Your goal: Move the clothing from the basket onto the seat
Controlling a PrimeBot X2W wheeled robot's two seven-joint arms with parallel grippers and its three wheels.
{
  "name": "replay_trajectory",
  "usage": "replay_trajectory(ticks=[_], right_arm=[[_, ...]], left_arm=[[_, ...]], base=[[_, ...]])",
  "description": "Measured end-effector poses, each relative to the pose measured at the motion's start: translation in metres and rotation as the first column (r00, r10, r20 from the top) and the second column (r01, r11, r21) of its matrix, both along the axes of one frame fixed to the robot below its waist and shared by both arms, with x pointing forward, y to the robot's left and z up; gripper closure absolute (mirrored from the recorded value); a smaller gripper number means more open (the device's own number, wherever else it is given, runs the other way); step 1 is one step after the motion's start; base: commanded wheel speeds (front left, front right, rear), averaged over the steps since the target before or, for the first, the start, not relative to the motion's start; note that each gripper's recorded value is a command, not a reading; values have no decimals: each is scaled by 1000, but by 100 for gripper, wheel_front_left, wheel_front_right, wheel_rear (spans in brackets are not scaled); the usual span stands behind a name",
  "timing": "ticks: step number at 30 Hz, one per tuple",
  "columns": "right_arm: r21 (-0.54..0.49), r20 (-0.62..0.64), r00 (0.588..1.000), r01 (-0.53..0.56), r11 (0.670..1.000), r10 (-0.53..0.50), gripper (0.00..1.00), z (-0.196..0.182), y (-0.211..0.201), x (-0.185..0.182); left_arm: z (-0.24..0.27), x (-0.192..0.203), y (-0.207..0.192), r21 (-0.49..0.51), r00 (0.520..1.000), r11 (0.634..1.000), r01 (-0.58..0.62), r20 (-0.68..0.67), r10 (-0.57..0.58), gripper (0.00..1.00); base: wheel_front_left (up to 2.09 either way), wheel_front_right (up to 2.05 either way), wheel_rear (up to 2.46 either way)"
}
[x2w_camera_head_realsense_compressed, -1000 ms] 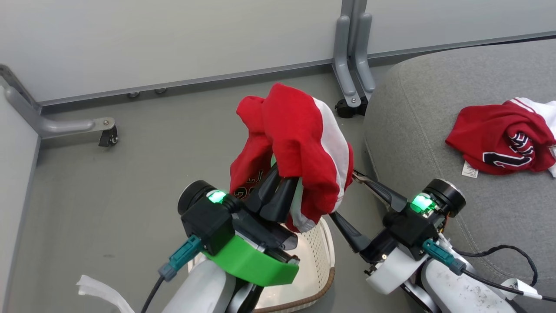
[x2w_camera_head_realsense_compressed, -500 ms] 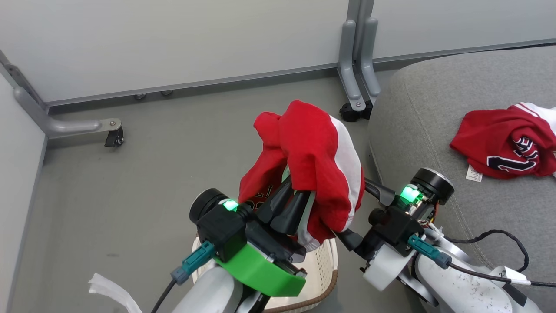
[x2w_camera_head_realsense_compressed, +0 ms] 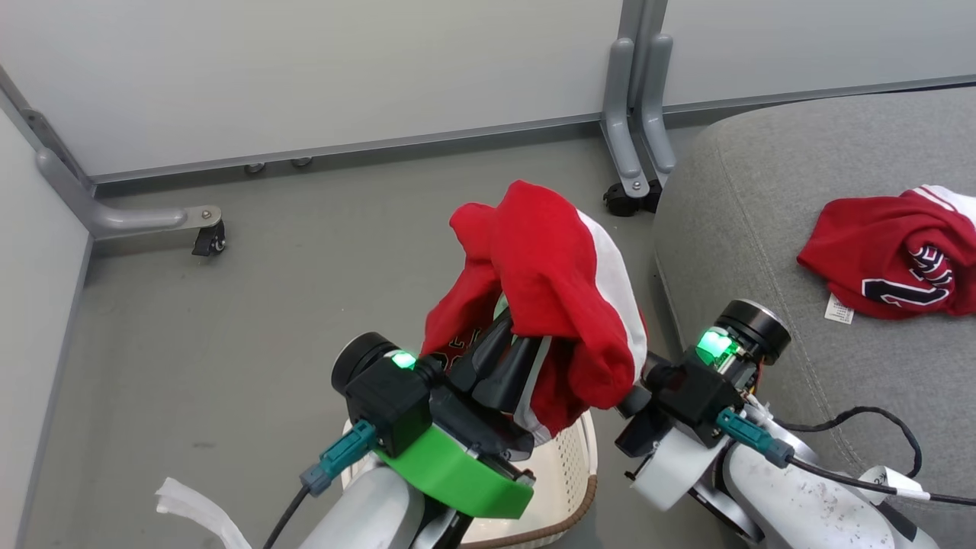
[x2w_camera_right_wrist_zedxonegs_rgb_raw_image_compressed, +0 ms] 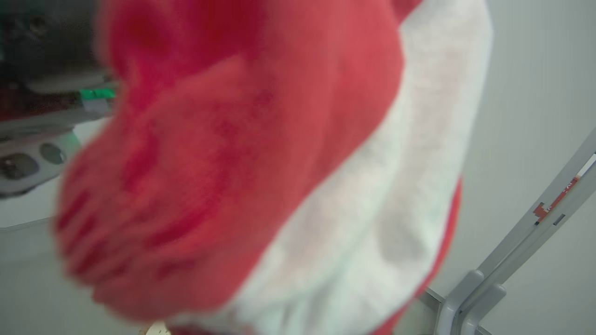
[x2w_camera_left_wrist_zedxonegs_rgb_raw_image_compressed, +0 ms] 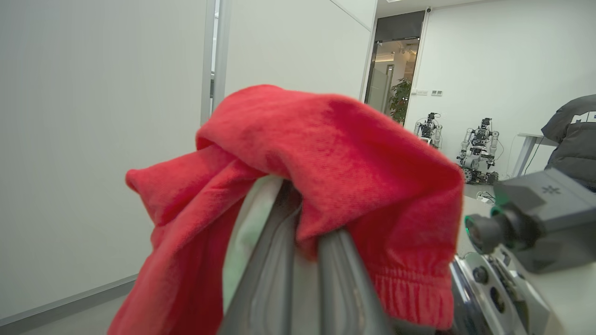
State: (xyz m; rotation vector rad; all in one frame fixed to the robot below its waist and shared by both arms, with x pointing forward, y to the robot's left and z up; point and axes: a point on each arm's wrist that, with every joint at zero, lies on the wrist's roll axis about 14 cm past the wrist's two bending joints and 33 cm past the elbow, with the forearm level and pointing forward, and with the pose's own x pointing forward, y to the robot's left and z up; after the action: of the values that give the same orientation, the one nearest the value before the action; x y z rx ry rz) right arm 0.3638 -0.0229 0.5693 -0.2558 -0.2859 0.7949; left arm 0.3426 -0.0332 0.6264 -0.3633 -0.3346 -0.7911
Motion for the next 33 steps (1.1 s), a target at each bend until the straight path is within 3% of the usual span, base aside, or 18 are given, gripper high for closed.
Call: replay_trajectory(ticks=[10, 11, 12, 14, 15, 33], right_arm=[[56, -7, 999, 37, 998, -37, 100, 6, -8, -3], [61, -7, 999, 41, 997, -41, 100, 7, -9, -3], [66, -4, 999, 46, 997, -46, 100, 9, -10, -2], [74, 5, 998, 56, 996, -56, 100, 13, -13, -1], [78, 7, 998, 60, 995, -60, 100, 14, -14, -1], [156, 43, 984, 164, 974, -173, 100, 34, -40, 10]], left_arm=[[-3, -2, -4, 9, 1000, 1000, 13, -6, -12, 100], [-3, -2, -4, 9, 1000, 1000, 14, -8, -14, 90], [-4, -2, -4, 10, 1000, 1000, 15, -9, -15, 73], [-4, -2, -4, 11, 1000, 1000, 14, -10, -14, 29], [-4, -1, -4, 11, 1000, 1000, 13, -10, -13, 0], [-8, 5, 11, 30, 999, 999, -43, -7, 43, 0]], base=[[0, 0, 0], [0, 0, 0], [0, 0, 0], [0, 0, 0], [0, 0, 0], [0, 0, 0]])
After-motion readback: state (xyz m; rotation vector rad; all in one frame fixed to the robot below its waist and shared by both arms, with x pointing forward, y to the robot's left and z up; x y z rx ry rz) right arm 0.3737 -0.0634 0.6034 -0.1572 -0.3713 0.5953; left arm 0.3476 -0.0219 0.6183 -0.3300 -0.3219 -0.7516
